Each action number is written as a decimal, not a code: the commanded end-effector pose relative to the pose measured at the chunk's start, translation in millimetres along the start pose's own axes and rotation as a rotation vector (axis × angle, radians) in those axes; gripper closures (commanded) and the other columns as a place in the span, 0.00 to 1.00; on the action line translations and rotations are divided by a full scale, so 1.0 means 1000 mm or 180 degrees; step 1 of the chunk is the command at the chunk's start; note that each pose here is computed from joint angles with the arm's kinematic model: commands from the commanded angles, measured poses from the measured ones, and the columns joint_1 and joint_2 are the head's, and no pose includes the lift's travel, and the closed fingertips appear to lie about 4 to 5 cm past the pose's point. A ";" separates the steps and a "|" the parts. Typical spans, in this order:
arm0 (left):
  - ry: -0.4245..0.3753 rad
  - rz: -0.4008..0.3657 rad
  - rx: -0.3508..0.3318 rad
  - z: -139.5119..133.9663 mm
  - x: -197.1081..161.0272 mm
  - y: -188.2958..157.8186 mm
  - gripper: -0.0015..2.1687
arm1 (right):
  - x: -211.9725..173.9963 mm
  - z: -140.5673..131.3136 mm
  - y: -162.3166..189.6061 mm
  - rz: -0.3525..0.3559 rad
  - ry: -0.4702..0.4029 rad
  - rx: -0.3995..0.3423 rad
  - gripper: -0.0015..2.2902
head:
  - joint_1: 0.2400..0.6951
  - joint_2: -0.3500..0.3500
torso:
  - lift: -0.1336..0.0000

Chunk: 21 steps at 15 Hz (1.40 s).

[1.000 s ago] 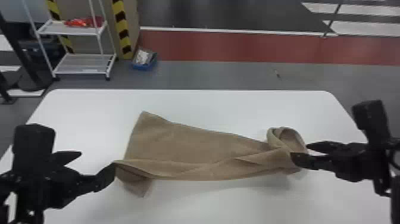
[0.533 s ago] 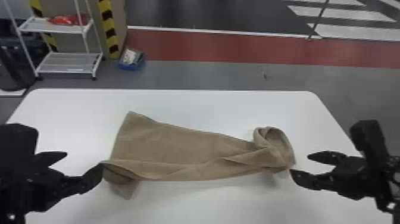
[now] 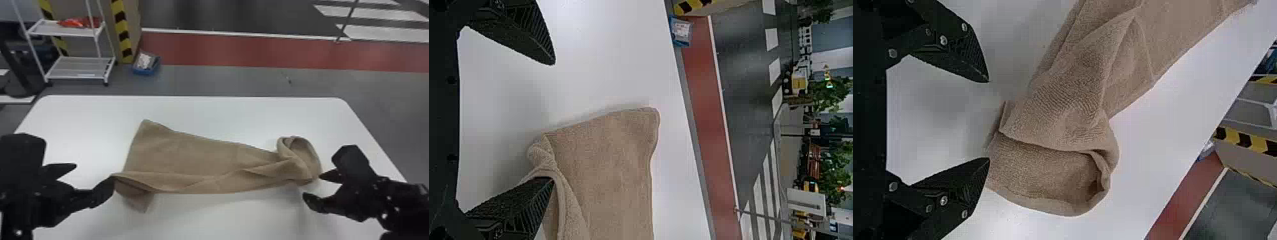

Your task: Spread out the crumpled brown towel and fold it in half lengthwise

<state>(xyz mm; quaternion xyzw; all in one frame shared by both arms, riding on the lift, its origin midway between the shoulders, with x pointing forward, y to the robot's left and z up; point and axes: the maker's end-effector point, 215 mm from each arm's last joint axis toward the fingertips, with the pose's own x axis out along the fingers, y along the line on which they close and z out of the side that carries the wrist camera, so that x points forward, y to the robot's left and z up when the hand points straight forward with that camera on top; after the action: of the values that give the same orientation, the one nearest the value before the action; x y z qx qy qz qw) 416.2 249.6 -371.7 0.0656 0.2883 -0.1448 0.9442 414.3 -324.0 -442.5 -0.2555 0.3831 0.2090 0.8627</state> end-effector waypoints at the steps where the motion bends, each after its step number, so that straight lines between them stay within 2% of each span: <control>1: 0.0001 -0.0003 0.0003 -0.001 -0.001 -0.001 0.04 | 0.010 -0.001 0.003 -0.0093 0.0069 -0.0086 0.20 | 1.00 0.36 | 0.07; 3: 0.0015 -0.0001 0.0000 -0.003 -0.001 -0.001 0.04 | 0.015 0.001 0.006 -0.0112 0.0075 -0.0109 0.21 | 1.00 0.36 | 0.07; 4: 0.0015 -0.0001 0.0000 -0.003 -0.001 -0.001 0.04 | 0.018 0.003 0.010 -0.0086 0.0068 -0.0135 0.27 | 1.00 0.36 | 0.07; 7: 0.0024 0.0002 -0.0003 -0.005 -0.002 -0.001 0.04 | 0.021 0.012 0.016 -0.0075 0.0007 -0.0204 0.28 | 1.00 0.38 | 0.07; 8: 0.0014 -0.0001 -0.0002 -0.004 -0.002 -0.001 0.04 | 0.021 0.014 0.016 -0.0076 -0.0008 -0.0231 0.33 | 1.00 0.39 | 0.07; 9: 0.0016 0.0002 0.0002 -0.004 -0.003 -0.001 0.04 | 0.021 0.014 0.016 -0.0074 -0.0010 -0.0227 0.47 | 1.00 0.39 | 0.07; 10: 0.0011 0.0002 0.0004 -0.003 -0.003 -0.001 0.04 | 0.020 0.015 0.014 -0.0094 -0.0018 -0.0232 0.56 | 1.00 0.40 | 0.07; 13: 0.0007 0.0003 0.0005 -0.003 -0.004 -0.001 0.04 | 0.019 0.018 0.008 -0.0159 -0.0062 -0.0257 0.66 | 1.00 0.40 | 0.07; 15: 0.0007 0.0012 0.0004 -0.003 -0.004 0.000 0.04 | 0.004 0.023 -0.009 -0.0250 -0.0156 -0.0184 0.66 | 1.00 0.40 | 0.07; 19: 0.0000 0.0047 -0.0013 -0.003 -0.009 0.008 0.04 | -0.079 0.045 -0.078 -0.0397 -0.0686 0.0162 0.66 | 1.00 0.37 | 0.07; 20: -0.0005 0.0042 -0.0010 -0.002 -0.009 0.007 0.04 | -0.090 0.049 -0.097 -0.0498 -0.0755 0.0255 0.66 | 1.00 0.34 | 0.07; 21: -0.0009 0.0028 -0.0002 -0.002 -0.008 0.004 0.04 | -0.092 0.046 -0.100 -0.0464 -0.0735 0.0347 0.66 | 1.00 0.31 | 0.07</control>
<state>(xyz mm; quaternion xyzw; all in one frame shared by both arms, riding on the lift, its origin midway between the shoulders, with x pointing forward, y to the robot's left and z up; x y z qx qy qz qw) 410.2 258.7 -368.7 0.0662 0.2877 -0.1382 0.9454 436.4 -376.2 -329.0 -0.2234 0.2761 0.1669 0.9198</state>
